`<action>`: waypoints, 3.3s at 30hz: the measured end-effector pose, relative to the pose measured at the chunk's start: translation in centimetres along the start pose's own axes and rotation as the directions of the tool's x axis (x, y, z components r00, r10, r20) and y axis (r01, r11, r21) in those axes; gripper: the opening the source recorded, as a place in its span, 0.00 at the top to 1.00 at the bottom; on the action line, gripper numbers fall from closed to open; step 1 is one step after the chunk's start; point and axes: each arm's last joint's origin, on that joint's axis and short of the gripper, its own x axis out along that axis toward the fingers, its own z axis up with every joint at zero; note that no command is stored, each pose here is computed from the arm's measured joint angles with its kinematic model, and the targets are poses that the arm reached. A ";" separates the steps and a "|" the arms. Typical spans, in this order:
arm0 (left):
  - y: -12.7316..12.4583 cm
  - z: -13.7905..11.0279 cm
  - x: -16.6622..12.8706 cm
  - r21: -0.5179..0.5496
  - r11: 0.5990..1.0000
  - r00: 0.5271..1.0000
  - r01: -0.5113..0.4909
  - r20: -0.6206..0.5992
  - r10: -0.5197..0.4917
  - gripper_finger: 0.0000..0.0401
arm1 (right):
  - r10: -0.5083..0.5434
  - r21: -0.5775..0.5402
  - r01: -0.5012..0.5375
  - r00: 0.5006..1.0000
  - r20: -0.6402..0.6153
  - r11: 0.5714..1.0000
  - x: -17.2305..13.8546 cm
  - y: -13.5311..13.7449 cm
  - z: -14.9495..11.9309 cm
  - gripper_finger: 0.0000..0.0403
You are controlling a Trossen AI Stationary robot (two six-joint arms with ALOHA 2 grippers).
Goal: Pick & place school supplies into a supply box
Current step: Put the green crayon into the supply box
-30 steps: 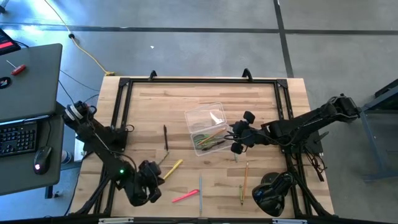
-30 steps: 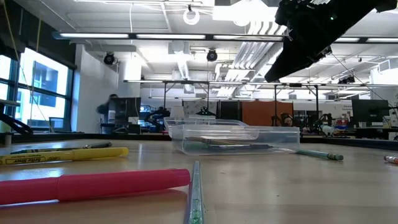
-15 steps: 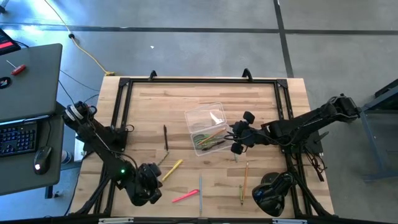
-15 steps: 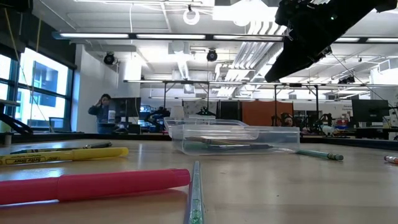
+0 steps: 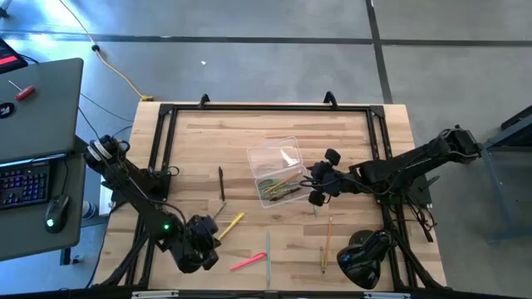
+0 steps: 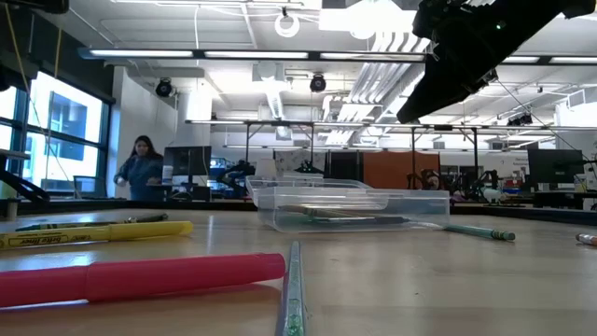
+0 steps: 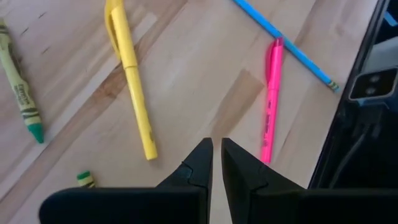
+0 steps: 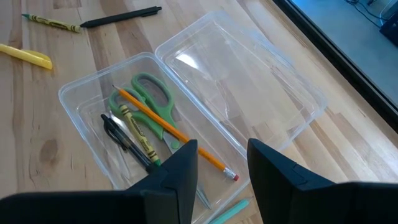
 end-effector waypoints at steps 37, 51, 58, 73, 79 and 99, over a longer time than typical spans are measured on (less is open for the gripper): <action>1.1 -4.7 -1.3 0.061 0.993 0.958 -0.102 0.276 0.081 0.60 | 0.001 0.003 -0.001 1.000 0.005 1.000 0.0 0.0 0.1 0.71; 3.4 -10.9 1.3 0.061 0.983 0.916 -0.170 0.378 0.135 0.60 | 0.003 0.006 -0.003 1.000 0.009 1.000 0.0 0.0 0.1 0.71; 4.4 -11.6 2.7 0.042 0.977 0.887 -0.211 0.429 0.173 0.60 | 0.003 0.007 -0.003 1.000 0.009 1.000 0.0 0.0 0.1 0.71; 5.3 -12.4 3.7 0.015 0.956 0.890 -0.293 0.369 0.267 0.60 | 0.003 0.006 -0.004 1.000 0.009 1.000 0.0 0.0 0.1 0.71; 6.5 -13.5 5.7 0.030 0.958 0.839 -0.287 0.491 0.236 0.60 | 0.003 0.007 -0.003 1.000 0.010 1.000 0.0 0.0 0.1 0.71; 7.6 -14.4 7.1 0.104 0.958 0.792 -0.268 0.590 0.157 0.88 | 0.225 0.017 -0.224 0.972 -0.064 0.974 -0.1 0.7 -0.1 0.71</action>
